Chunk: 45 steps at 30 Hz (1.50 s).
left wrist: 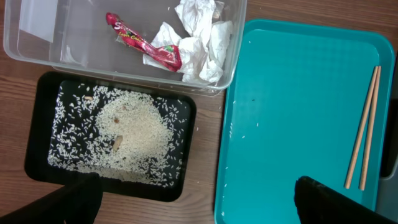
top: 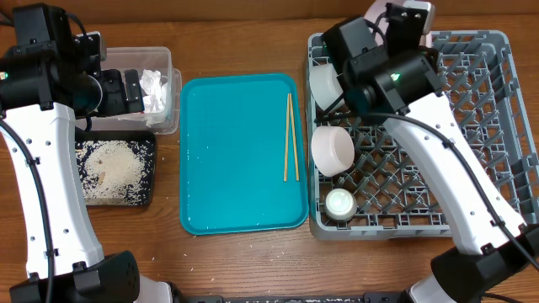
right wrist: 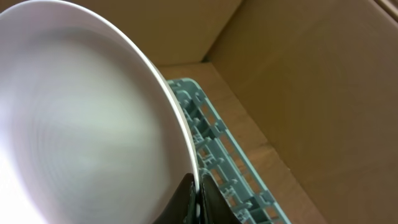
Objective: Sort waste into correct bins and load items into the dishwasher
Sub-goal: 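Stand the large white plate upright in the rack beside the small plate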
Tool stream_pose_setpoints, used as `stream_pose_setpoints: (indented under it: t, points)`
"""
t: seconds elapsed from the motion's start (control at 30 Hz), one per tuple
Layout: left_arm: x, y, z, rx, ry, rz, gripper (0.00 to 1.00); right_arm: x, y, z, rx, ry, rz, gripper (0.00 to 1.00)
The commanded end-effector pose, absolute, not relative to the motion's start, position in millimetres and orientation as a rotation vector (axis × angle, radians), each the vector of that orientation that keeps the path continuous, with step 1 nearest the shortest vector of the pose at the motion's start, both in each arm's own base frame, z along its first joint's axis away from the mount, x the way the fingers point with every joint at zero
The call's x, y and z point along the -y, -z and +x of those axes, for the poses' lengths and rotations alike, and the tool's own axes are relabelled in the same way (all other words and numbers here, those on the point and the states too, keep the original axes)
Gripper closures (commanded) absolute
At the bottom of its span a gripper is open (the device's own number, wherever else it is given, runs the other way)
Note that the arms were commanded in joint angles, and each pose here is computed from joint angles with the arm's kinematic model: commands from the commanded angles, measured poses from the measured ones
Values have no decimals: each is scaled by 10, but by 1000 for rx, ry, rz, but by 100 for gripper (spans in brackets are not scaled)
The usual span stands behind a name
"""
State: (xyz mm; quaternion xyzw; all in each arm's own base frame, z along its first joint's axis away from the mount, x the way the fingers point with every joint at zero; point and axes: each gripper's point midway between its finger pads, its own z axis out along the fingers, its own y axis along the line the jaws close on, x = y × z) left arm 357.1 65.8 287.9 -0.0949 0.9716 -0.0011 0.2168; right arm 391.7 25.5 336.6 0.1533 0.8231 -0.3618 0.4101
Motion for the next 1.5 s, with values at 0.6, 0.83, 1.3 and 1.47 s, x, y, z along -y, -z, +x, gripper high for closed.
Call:
stream_pose_setpoints:
  t: [0.6,0.83,1.3,1.47]
  points:
    - [-657,-2949,3578,-2670,-2,-266,0,-154,-2487,4046,-2071,1141,328,96]
    - [-657,-2949,3578,-2670,-2,-266,0,-136,-2289,3983,-2118,1167,290,96]
    - [-657,-2949,3578,-2670,-2,-266,0,-420,-2021,4074,-2325,899,248,37]
    - [-657,-2948,3579,-2670,-2,-266,0,-675,-2168,4158,-2395,707,179,33]
